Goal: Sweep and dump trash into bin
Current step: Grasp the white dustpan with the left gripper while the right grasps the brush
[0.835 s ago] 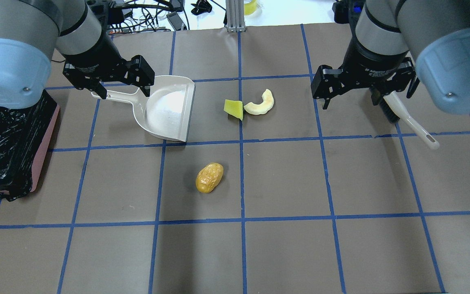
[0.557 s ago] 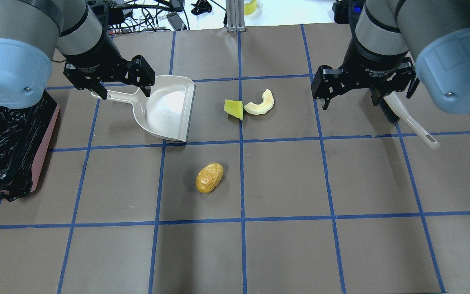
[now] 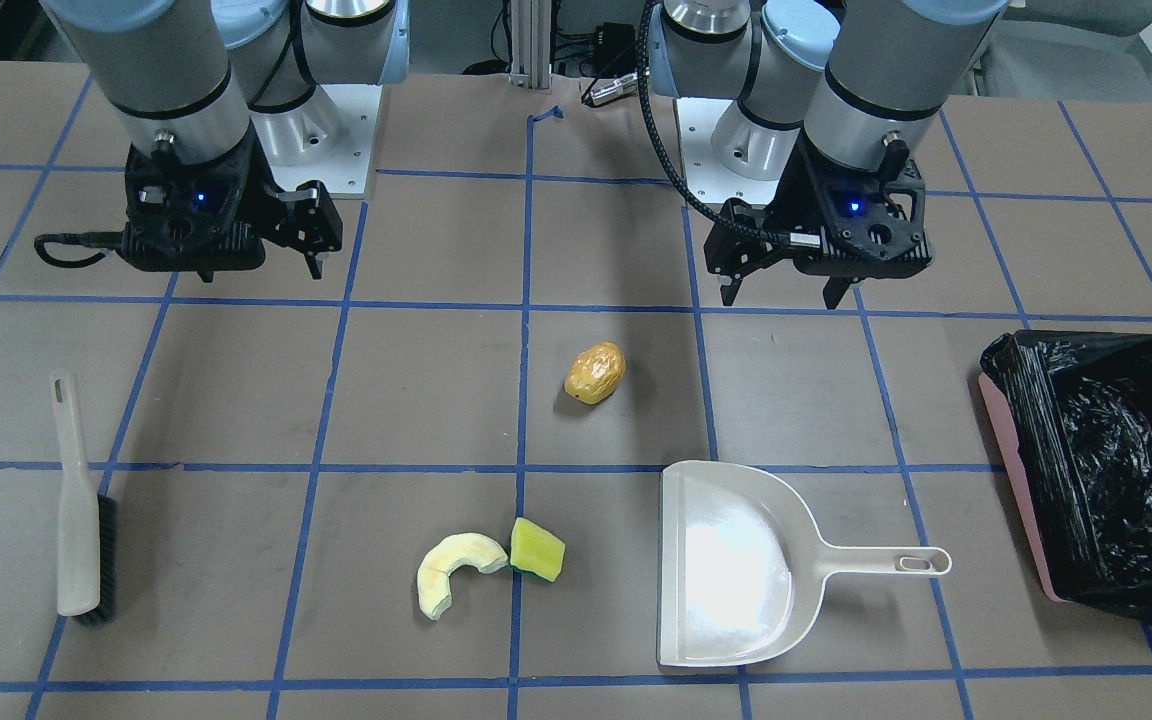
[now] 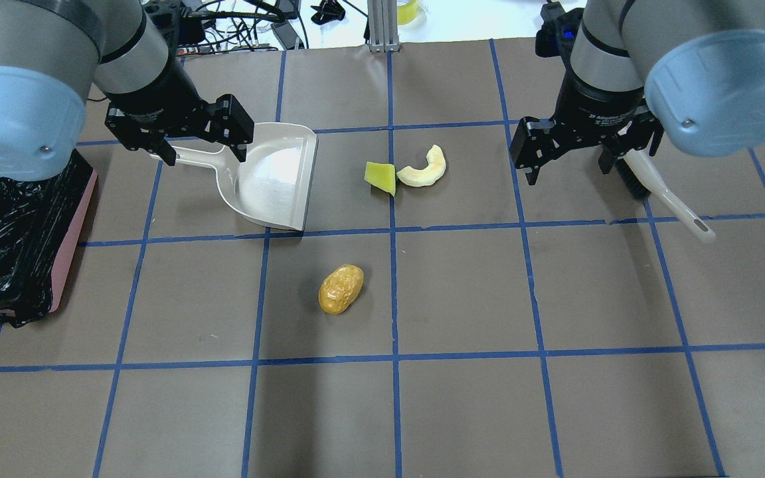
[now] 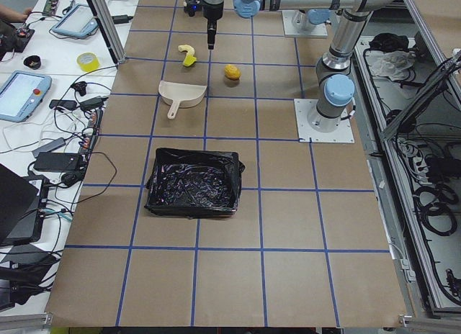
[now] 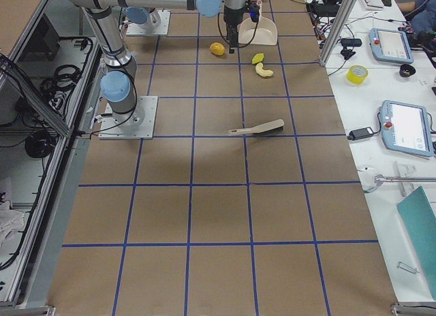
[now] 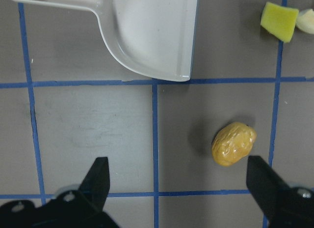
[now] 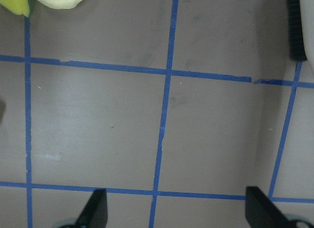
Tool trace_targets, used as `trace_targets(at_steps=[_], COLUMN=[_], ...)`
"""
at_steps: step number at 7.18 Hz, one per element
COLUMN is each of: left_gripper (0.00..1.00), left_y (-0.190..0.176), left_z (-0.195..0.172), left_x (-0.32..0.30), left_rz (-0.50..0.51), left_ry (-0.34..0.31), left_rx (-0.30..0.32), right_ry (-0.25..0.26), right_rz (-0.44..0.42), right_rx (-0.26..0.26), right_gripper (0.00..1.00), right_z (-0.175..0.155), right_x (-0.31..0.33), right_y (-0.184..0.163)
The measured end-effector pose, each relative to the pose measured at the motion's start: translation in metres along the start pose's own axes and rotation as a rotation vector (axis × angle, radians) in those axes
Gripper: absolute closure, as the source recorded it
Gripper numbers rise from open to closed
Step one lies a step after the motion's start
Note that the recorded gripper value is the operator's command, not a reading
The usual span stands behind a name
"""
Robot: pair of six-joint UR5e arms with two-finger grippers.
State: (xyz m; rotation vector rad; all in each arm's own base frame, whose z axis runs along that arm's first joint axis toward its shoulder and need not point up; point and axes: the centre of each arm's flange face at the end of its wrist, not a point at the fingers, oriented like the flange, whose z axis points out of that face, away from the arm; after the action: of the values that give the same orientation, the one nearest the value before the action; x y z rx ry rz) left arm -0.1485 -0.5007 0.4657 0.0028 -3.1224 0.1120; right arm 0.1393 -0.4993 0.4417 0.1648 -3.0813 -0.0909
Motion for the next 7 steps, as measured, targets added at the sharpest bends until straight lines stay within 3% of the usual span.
trace_targets(at_steps=[3, 5, 7], left_gripper=[0.0, 0.0, 0.0], left_y=[-0.001, -0.014, -0.034], left_z=[0.016, 0.021, 0.036], left_x=[-0.004, -0.022, -0.061], left_rz=[0.061, 0.232, 0.408], left_ry=[-0.005, -0.02, -0.022], left_rx=[-0.016, 0.005, -0.013], right_ry=[-0.011, 0.009, 0.016], right_rz=[-0.061, -0.135, -0.214], right_rx=[-0.063, -0.048, -0.063], right_gripper=[0.0, 0.0, 0.01], right_z=[0.064, 0.122, 0.165], right_x=[0.082, 0.14, 0.196], right_y=[-0.039, -0.056, -0.057])
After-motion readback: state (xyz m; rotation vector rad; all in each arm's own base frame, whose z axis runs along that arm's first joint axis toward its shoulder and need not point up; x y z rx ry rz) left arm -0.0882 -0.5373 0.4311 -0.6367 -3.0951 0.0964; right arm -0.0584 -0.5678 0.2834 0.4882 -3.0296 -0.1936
